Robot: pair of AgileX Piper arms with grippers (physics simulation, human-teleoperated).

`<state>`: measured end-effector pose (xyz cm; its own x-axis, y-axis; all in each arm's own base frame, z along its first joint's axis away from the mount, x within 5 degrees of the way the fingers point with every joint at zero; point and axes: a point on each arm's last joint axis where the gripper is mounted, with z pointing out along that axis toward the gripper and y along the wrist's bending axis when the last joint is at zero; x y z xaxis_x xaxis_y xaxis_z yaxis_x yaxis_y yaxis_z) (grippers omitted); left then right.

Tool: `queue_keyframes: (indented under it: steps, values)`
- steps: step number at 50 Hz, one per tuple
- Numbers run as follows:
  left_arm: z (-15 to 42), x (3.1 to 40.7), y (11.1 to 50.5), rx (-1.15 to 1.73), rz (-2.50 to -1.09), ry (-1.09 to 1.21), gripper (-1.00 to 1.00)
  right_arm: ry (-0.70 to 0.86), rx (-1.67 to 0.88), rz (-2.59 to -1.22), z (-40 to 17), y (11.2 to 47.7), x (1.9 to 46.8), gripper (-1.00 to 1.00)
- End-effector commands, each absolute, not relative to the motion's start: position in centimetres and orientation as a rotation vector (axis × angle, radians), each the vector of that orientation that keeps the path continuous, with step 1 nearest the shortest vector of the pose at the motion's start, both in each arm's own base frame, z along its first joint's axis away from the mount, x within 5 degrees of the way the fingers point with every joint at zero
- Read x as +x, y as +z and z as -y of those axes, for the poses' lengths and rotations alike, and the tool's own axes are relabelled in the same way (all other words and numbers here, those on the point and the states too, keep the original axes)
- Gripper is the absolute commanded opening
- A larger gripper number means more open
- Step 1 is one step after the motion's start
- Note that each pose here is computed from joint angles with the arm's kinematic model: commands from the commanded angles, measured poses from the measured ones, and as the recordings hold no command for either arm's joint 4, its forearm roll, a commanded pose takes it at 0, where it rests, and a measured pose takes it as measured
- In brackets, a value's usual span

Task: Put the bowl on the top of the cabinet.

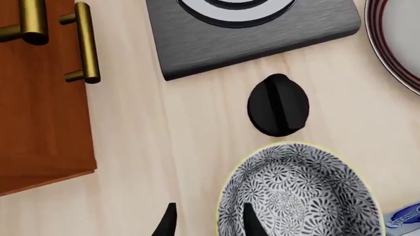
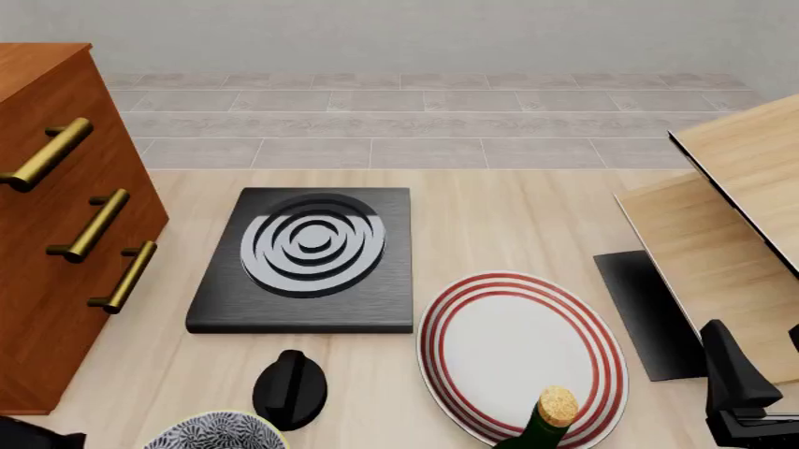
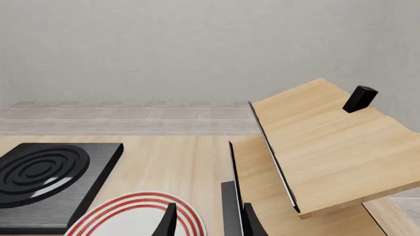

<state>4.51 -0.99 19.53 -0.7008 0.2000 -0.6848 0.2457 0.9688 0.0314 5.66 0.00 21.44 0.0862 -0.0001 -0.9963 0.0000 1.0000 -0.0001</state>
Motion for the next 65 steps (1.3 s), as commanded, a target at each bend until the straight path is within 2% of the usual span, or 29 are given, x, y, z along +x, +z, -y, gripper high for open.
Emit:
queue_keyframes:
  steps: [1,65]
  values:
    - [1.0,4.7,18.6,0.315,-2.373,-0.077,1.0,0.0,0.0,-1.484,0.0,21.4,5.7,1.0]
    - [1.2,5.5,15.4,0.387,-2.419,-0.054,1.0,0.0,0.0,-1.484,0.0,21.4,5.7,1.0]
